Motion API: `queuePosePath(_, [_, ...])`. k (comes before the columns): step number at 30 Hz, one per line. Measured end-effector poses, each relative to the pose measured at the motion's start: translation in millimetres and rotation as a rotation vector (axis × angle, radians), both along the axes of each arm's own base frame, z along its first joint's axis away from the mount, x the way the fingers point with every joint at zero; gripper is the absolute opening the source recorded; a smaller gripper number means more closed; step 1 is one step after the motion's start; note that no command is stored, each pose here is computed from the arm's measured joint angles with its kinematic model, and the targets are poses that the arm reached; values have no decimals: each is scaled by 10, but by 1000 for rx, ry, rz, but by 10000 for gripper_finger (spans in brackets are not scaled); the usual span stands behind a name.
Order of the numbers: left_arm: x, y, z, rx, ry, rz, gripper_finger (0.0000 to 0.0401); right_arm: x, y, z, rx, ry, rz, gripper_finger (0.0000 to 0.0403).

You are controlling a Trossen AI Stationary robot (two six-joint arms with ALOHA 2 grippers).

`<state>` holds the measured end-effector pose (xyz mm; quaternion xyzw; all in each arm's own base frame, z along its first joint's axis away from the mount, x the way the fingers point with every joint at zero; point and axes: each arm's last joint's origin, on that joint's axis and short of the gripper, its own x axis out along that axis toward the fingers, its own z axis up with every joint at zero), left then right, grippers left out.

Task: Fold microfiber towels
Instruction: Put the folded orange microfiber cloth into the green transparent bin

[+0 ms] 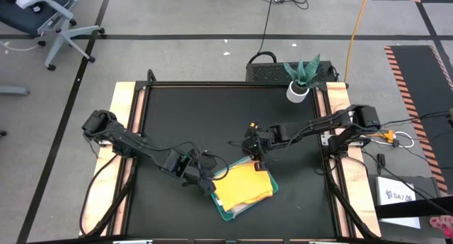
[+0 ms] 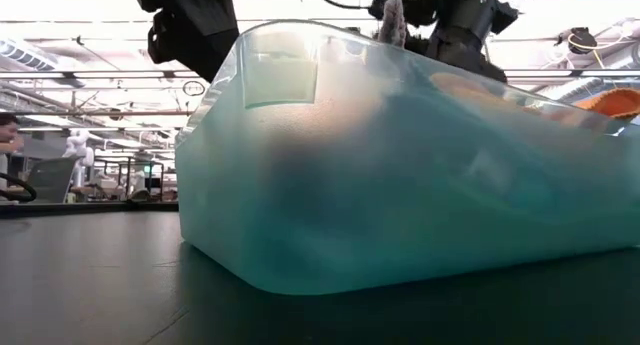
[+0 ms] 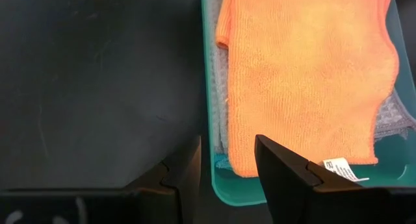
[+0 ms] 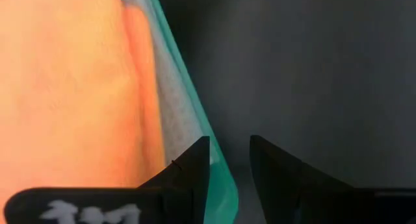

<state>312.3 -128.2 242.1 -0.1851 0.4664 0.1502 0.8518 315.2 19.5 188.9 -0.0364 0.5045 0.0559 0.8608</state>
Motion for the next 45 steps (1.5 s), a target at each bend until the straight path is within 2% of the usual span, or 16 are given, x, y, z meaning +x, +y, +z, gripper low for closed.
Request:
queuePosePath(9, [0, -3, -1, 3, 0, -5, 145, -38, -10, -141, -39, 47, -30, 93])
queuePosePath(13, [0, -3, -1, 4, 0, -7, 145, -19, -120, -132, -112, 26, -120, 55])
queuePosePath(17, [0, -3, -1, 4, 0, -7, 145, -16, -306, -124, -93, 18, -233, 13])
queuePosePath(22, [0, -3, -1, 4, 0, -7, 145, -31, -544, -122, -86, 13, -387, 17])
queuePosePath(24, [-1, -4, -1, 4, 0, -8, 145, -40, -606, -123, -90, 15, -412, 14])
queuePosePath(31, [-1, -5, -1, 9, 1, -18, 145, -52, -647, -125, -84, 25, -421, 11])
queuePosePath(45, [-1, -6, -1, 26, 4, -47, 145, -64, -630, -86, -41, 18, -403, 54])
